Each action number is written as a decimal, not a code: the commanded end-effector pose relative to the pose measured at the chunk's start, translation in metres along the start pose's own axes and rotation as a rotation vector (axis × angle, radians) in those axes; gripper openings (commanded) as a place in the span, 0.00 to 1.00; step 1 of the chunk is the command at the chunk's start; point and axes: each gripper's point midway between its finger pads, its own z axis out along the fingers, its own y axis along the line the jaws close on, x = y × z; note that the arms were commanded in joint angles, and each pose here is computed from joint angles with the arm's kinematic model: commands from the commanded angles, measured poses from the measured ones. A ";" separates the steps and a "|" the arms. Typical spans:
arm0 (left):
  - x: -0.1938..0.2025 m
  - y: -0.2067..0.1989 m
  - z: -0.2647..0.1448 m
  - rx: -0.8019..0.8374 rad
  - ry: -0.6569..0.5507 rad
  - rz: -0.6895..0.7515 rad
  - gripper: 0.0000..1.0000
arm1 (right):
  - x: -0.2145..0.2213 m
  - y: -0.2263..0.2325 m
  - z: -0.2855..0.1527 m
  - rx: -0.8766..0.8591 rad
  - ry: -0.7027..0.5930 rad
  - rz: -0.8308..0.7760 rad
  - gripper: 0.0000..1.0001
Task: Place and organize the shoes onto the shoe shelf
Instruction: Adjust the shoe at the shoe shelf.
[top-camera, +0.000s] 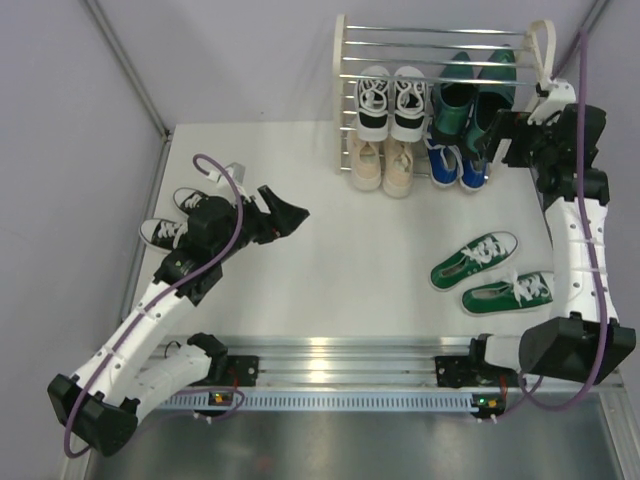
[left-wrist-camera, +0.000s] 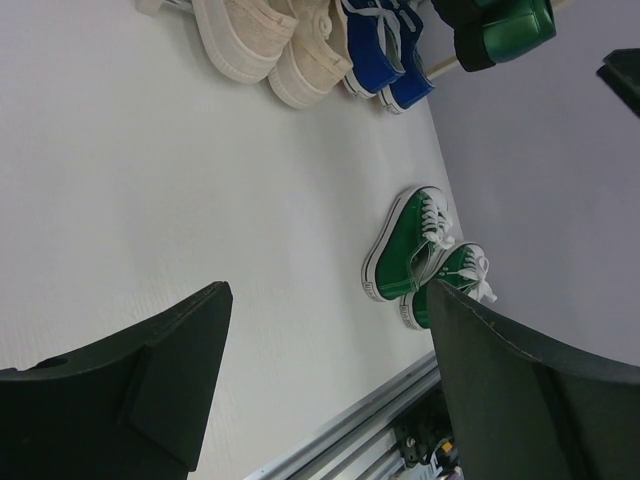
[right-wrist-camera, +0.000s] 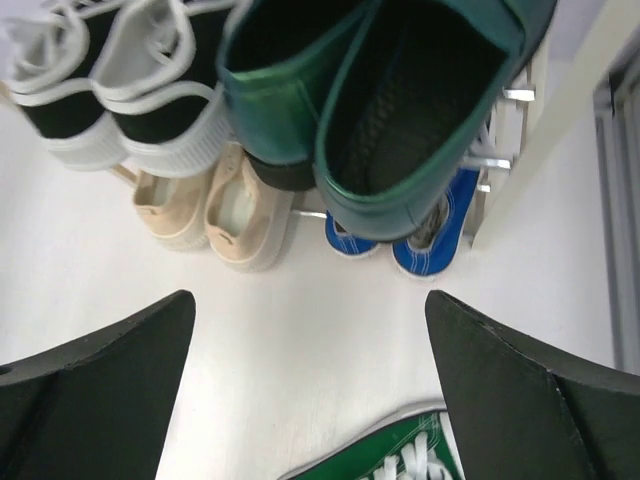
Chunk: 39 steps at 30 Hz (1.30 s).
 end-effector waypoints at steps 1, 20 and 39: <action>-0.011 -0.014 -0.004 0.066 -0.048 0.004 0.84 | -0.002 -0.022 0.010 0.132 -0.103 0.154 0.97; -0.014 -0.012 -0.013 0.049 -0.071 -0.020 0.84 | 0.026 -0.066 0.105 0.411 -0.066 0.049 0.93; -0.012 -0.011 -0.011 0.039 -0.059 -0.014 0.84 | 0.013 -0.048 0.111 0.237 -0.051 -0.286 0.23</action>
